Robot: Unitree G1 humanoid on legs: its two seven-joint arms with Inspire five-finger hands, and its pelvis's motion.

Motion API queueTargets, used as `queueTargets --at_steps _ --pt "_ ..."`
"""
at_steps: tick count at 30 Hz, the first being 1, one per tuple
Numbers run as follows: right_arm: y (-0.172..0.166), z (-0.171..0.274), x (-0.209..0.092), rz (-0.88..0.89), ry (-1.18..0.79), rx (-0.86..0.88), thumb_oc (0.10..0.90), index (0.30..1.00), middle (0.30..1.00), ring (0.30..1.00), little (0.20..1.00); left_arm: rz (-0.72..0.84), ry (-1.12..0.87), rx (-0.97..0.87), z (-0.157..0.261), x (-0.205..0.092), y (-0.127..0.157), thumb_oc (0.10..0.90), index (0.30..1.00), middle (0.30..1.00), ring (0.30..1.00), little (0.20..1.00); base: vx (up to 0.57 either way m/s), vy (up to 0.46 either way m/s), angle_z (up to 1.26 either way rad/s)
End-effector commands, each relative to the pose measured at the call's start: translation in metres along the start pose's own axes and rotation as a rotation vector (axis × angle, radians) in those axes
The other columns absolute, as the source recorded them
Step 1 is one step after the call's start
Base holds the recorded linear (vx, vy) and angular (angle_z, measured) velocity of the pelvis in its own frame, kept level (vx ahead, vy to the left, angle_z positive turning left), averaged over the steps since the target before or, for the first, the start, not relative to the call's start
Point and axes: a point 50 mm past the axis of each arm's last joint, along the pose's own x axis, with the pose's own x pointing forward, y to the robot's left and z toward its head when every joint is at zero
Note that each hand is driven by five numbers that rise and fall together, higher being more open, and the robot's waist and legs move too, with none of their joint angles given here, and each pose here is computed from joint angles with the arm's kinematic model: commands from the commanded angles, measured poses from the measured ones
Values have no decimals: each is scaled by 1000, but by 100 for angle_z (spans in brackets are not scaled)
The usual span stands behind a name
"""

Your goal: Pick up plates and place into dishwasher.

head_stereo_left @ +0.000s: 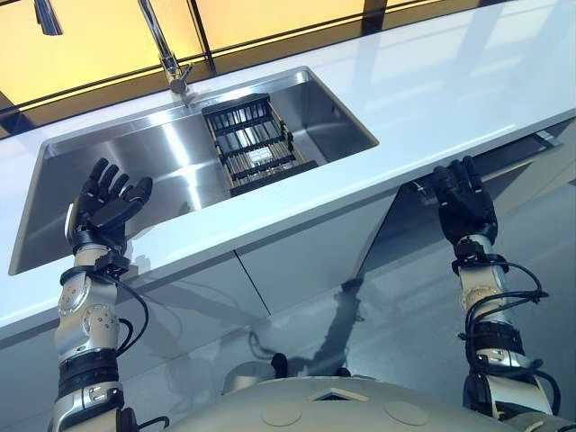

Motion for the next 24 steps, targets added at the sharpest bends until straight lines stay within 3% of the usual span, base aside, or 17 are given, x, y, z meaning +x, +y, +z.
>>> queueTargets --at_steps 1,8,13,18,24 --pt "86 56 19 429 -340 -198 800 900 900 900 900 -57 -178 84 35 8 1 800 900 900 900 900 -198 -30 -11" --pt "8 77 -9 -74 -328 -649 800 900 900 900 900 -13 -311 94 52 3 12 800 900 900 900 900 -194 -8 -15" --pt "-26 76 -24 -305 -269 -830 800 900 900 900 900 11 -344 41 51 1 11 800 900 900 900 900 -195 12 -19" --pt "-48 36 -40 -332 -55 -860 800 900 900 900 900 -30 -376 -71 45 -2 8 800 900 900 900 900 -196 38 -25" --pt "-72 -38 -68 -279 312 -856 800 900 900 900 900 -122 -415 -112 41 5 -17 800 900 900 900 900 -144 25 -14"
